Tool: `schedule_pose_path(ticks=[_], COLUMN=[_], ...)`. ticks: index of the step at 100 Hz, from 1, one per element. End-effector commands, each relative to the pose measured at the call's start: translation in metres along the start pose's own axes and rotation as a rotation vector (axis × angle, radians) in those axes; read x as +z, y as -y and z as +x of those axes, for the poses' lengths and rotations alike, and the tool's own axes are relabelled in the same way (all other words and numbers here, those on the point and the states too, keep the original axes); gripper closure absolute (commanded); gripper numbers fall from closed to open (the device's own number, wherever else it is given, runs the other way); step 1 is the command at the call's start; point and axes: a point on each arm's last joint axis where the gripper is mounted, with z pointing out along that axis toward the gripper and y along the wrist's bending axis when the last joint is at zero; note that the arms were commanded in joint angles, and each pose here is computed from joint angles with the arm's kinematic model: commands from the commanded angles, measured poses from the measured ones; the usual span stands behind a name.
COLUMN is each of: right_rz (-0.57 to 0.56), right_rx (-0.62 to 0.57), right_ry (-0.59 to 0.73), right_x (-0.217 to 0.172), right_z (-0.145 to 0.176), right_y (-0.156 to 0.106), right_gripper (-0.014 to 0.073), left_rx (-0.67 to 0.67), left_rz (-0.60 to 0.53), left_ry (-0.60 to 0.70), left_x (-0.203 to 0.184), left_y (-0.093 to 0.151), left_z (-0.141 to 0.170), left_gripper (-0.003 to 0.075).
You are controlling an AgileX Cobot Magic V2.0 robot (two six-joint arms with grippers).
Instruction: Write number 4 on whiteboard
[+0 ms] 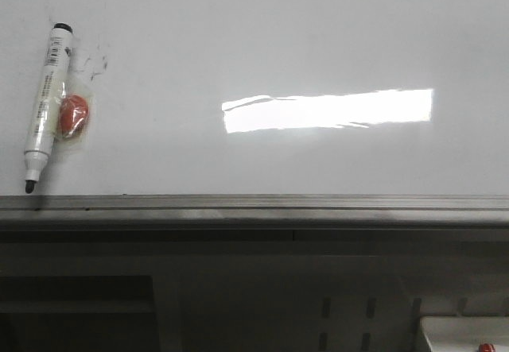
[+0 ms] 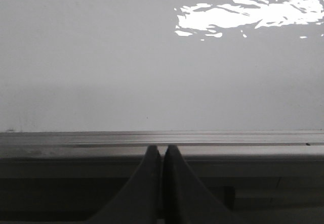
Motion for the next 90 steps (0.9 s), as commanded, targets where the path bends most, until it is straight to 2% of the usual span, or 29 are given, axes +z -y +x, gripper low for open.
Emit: schedule_pose_path(ticks=[1, 65, 78, 90], right_rz=[0.003, 0.003, 0.003, 0.003], right_rx=[-0.001, -0.001, -0.001, -0.001], right_ry=[0.008, 0.008, 0.008, 0.02], right_x=[0.0013, 0.0013, 0.0013, 0.0013], right_z=[0.0053, 0.0053, 0.0053, 0.0042], right_y=[0.0004, 0.0004, 0.0004, 0.0003], right_gripper=[0.0659, 0.0659, 0.0659, 0.0659], left_rx=[-0.02, -0.02, 0.09, 0.083], left_rz=[0.0, 0.0, -0.035, -0.032], left_ry=[0.043, 0.043, 0.042, 0.042], left_x=[0.0019, 0.0019, 0.0019, 0.0019], left_y=[0.0002, 0.0002, -0.0028, -0.0026], left_z=[0.0054, 0.0054, 0.0053, 0.0053], left_gripper=[0.0741, 0.0741, 0.0741, 0.0741])
